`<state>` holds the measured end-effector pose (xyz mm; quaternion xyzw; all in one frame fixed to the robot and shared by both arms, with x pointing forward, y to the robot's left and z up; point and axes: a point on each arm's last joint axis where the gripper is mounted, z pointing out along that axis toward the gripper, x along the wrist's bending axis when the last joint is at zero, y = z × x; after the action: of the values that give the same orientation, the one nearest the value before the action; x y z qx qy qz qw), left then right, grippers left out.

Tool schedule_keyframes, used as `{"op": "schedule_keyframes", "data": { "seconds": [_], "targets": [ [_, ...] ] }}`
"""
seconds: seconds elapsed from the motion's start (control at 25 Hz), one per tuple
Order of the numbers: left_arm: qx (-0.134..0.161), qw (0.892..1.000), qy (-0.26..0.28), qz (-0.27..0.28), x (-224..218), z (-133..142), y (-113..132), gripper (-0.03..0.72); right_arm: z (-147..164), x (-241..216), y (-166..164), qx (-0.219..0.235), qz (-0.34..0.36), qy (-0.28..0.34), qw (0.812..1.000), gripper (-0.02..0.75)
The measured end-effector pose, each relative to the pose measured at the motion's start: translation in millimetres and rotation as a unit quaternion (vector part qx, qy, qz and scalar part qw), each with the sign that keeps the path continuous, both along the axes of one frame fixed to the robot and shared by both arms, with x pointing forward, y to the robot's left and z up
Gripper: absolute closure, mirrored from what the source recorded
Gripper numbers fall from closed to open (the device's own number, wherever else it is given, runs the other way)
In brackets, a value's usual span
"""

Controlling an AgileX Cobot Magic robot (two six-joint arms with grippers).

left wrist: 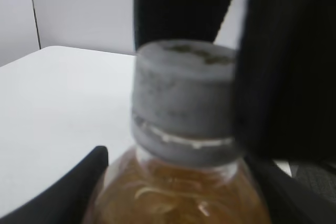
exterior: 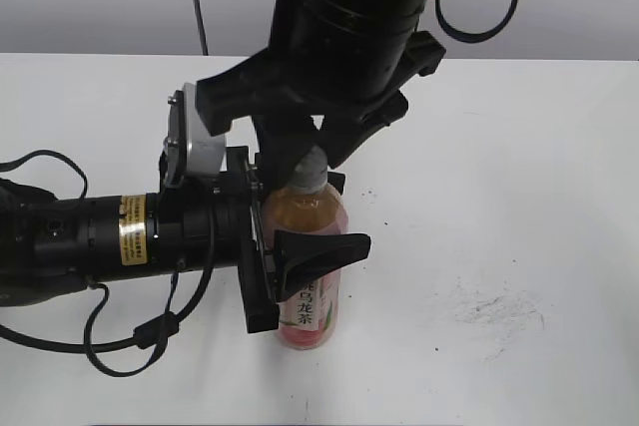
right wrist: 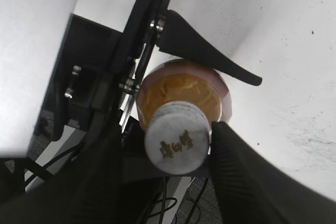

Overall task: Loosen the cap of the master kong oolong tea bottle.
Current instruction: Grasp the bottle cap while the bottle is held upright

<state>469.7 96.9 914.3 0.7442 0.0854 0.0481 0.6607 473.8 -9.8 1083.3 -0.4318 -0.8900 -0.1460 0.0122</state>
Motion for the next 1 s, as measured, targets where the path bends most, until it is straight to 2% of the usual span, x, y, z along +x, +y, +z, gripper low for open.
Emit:
{"op": "schedule_keyframes", "data": {
  "seconds": [0.2,0.36,0.48,0.56,0.64,0.76,0.84,1.0],
  "targets": [
    [0.0,1.0,0.0,0.0,0.0,0.0,0.0,0.241,-0.2,0.8,-1.0,-0.006,0.002,-0.005,1.0,0.448],
    [0.0,1.0,0.0,0.0,0.0,0.0,0.0,0.241,-0.6,1.0,-1.0,-0.011,0.04,-0.016,0.999,0.467],
    [0.0,1.0,0.0,0.0,0.0,0.0,0.0,0.241,-0.6,1.0,-1.0,-0.019,0.113,-0.036,0.993,0.468],
    [0.0,1.0,0.0,0.0,0.0,0.0,0.0,0.241,-0.6,1.5,-1.3,-0.028,0.19,-0.057,0.98,0.468],
    [0.0,1.0,0.0,0.0,0.0,0.0,0.0,0.241,-0.6,1.5,-1.3,-0.037,0.273,-0.08,0.958,0.468],
    [0.0,1.0,0.0,0.0,0.0,0.0,0.0,0.241,-0.6,1.5,-1.3,-0.052,0.404,-0.115,0.906,0.468],
    [0.0,1.0,0.0,-0.001,-0.2,0.0,0.0,0.241,0.5,1.7,-1.1,-0.06,0.487,-0.14,0.86,0.468],
    [0.0,1.0,0.0,-0.001,-0.1,0.1,0.0,0.241,3.8,2.9,0.1,-0.074,0.606,-0.175,0.772,0.468]
  ]
}}
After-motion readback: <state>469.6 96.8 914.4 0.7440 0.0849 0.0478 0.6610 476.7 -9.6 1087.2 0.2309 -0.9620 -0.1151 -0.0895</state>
